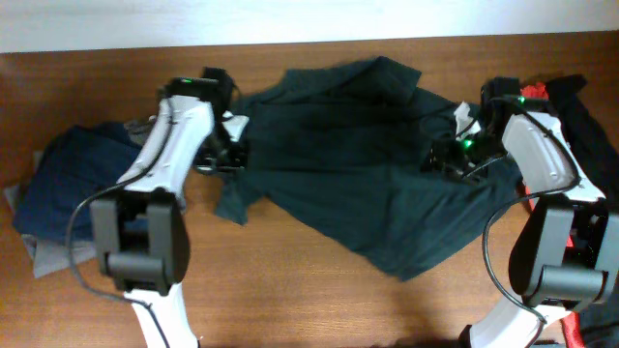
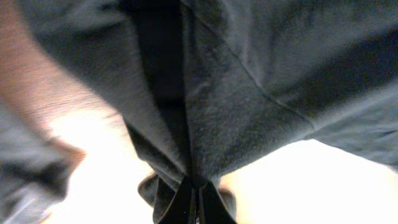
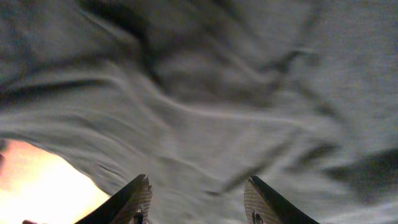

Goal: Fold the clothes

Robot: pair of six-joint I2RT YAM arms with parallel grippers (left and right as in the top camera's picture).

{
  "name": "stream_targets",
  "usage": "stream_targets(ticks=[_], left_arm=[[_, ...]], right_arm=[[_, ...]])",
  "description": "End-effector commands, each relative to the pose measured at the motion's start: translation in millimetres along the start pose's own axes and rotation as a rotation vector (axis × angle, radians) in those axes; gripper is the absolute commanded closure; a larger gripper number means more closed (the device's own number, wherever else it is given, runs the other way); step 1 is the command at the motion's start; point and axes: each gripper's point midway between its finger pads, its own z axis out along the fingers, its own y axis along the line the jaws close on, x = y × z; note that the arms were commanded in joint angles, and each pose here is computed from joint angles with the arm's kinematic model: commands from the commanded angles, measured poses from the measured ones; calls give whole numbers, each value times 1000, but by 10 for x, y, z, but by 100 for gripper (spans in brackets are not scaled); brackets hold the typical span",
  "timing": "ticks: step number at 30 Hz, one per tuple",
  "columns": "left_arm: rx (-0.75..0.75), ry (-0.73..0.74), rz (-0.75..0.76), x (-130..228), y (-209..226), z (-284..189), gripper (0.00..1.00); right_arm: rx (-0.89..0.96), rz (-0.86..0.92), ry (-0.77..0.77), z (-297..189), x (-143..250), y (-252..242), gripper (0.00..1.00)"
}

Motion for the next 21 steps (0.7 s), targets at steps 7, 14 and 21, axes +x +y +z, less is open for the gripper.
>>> stream_targets(ticks=[7, 14, 21], left_arm=[[-63, 33, -59, 111, 260, -27, 97], [-72, 104, -64, 286, 270, -40, 99], [-72, 118, -64, 319, 266, -43, 99]], right_arm=[[28, 72, 135, 465, 517, -259, 54], [318, 266, 120, 560, 695, -843, 58], [561, 370, 69, 334, 710, -1346, 94]])
